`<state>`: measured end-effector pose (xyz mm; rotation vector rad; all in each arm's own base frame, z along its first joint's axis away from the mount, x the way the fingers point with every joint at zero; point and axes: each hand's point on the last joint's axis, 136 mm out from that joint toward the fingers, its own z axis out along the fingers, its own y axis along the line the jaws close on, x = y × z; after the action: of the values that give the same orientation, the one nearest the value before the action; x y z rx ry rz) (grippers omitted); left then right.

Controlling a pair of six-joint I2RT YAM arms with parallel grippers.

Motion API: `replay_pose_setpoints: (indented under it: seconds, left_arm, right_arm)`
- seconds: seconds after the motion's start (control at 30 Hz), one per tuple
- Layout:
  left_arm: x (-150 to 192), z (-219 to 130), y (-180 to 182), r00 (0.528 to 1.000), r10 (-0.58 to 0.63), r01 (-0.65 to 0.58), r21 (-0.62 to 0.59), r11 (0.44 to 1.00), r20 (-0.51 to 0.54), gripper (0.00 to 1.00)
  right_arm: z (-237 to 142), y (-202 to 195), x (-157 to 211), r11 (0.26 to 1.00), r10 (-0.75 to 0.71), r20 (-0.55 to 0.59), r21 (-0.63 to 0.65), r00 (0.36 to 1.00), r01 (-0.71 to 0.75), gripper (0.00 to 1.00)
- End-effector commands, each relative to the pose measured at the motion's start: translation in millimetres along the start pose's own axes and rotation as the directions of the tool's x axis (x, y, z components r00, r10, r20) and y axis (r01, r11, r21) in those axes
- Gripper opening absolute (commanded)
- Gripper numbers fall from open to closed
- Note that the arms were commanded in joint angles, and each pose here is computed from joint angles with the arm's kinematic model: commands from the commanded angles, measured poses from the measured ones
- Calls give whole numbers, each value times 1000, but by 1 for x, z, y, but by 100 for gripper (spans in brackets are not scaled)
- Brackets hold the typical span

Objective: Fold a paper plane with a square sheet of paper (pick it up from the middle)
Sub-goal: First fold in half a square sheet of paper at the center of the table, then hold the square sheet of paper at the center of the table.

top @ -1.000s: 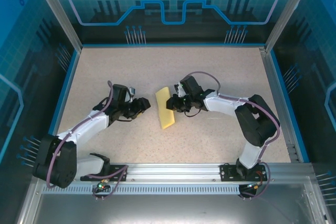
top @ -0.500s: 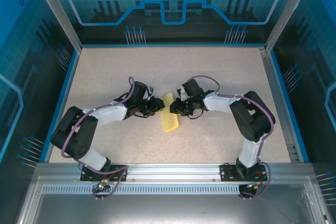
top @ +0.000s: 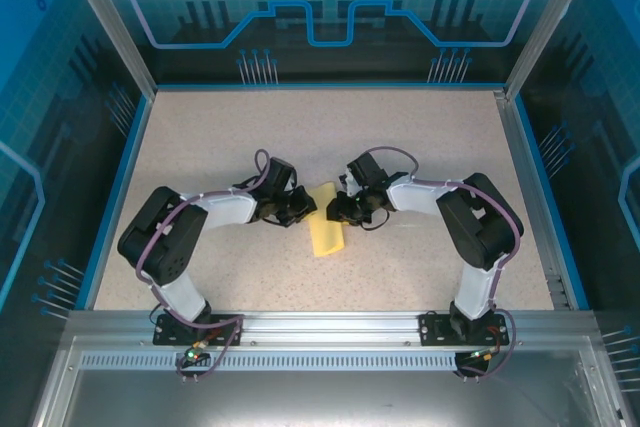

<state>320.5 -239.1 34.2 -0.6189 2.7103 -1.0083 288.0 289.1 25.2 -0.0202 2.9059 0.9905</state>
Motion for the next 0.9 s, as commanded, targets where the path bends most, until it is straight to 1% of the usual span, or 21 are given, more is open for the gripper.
replay_pose_setpoints:
  seconds: [0.0, 0.17, 0.27, 0.4, 0.47, 0.57, 0.67, 0.77, 0.87]
  left_arm:
    - [2, 5, 12, 1000, -19, 18, -69, 997, -11, 12]
    - [9, 10, 22, 999, -15, 11, -112, 994, -44, 11]
    - [9, 10, 23, 999, 2, -9, -127, 992, -51, 10]
    - [9, 9, 23, 998, 17, -24, -138, 990, -57, 10]
    - [9, 9, 24, 998, 16, -24, -141, 990, -62, 10]
    - [10, 10, 22, 997, 19, -28, -133, 991, -73, 10]
    - [10, 10, 21, 997, 20, -30, -133, 991, -74, 9]
    - [11, 9, 19, 997, 22, -32, -129, 991, -78, 9]
    - [12, 9, 17, 996, 22, -32, -121, 992, -84, 9]
  right_arm:
    - [1, -3, -2, 1000, -5, -20, 30, 1000, 6, 31]
    - [-2, 1, -1, 998, -38, -21, 48, 999, 39, 34]
    - [-7, 3, -2, 997, -48, -16, 58, 999, 49, 34]
    - [-13, 3, -1, 994, -50, -13, 93, 999, 51, 38]
    - [-19, 0, -2, 991, -55, -2, 125, 998, 55, 42]
    - [-26, -4, -5, 979, -95, 20, 183, 995, 90, 51]
    - [-19, -4, -6, 967, -145, -23, 210, 989, 147, 54]
    - [-7, 1, -4, 955, -194, -73, 215, 978, 206, 54]
    - [-1, -4, -4, 943, -201, -96, 251, 975, 219, 53]
